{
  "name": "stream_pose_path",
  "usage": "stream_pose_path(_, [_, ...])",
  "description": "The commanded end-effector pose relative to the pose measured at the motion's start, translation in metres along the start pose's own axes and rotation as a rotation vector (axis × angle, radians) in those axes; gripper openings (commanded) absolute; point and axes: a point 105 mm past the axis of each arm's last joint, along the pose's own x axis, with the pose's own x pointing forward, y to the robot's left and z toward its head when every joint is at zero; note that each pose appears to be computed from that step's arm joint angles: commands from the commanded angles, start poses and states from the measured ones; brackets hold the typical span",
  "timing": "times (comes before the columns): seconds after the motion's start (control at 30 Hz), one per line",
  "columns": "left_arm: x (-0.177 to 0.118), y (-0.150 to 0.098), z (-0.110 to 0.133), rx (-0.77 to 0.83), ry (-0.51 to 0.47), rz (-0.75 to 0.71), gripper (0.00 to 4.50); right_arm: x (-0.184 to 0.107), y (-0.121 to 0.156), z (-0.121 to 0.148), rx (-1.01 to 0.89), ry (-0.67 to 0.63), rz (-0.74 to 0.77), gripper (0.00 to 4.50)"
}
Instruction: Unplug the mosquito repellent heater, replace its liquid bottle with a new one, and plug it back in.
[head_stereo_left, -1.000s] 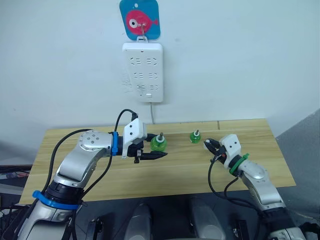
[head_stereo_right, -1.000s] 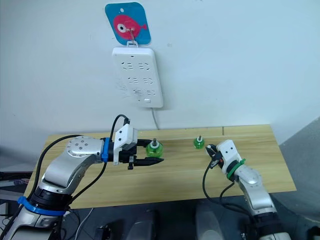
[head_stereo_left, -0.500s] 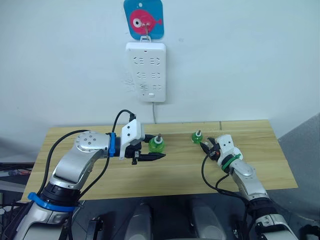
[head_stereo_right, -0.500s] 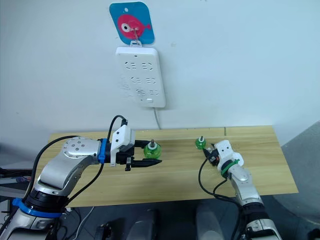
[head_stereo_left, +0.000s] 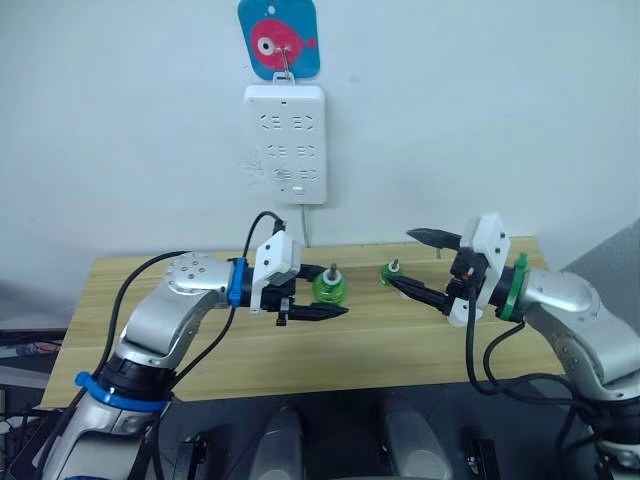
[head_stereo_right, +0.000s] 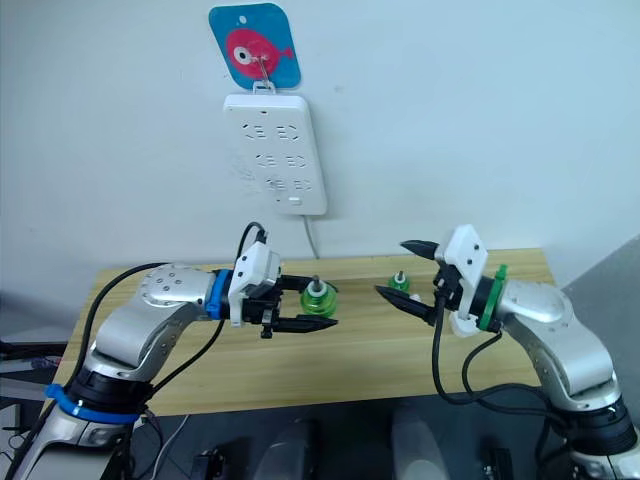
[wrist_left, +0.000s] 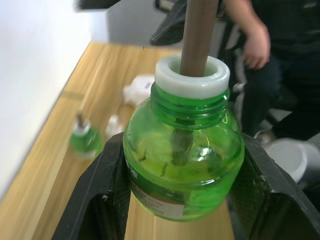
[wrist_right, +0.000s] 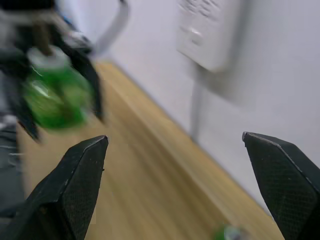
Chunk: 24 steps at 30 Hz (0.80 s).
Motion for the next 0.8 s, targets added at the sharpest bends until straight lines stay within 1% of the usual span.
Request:
stream_pose_path(0.03, [0.006,0.005,0.013,0.027,-0.049,-0.011,2.27,0.008,0.027,0.02,0.074,-0.008,0.204,4.5])
stream_pose_path(0.1, [0.008,0.008,0.014,0.034,-0.05,-0.013,2.27,0.012,0.032,0.026,0.084,-0.011,0.248,4.5])
stream_pose_path(0.23, [0.009,0.013,0.015,0.044,-0.049,-0.013,2.27,0.023,0.034,0.032,0.074,-0.024,0.274,4.5])
stream_pose_path(0.37, [0.011,0.014,0.016,0.053,-0.052,-0.016,2.27,0.036,0.03,0.031,0.058,-0.038,0.253,4.5])
stream_pose_path(0.5, [0.012,0.015,0.017,0.061,-0.057,-0.018,2.27,0.042,0.026,0.029,0.054,-0.044,0.244,4.5])
stream_pose_path(0.6, [0.012,0.015,0.018,0.067,-0.06,-0.017,2.27,0.043,0.026,0.027,0.045,-0.039,0.25,3.94])
stream_pose_path(0.8, [0.011,0.019,0.02,0.076,-0.073,0.007,2.27,0.041,0.027,0.02,-0.007,-0.01,0.264,1.66])
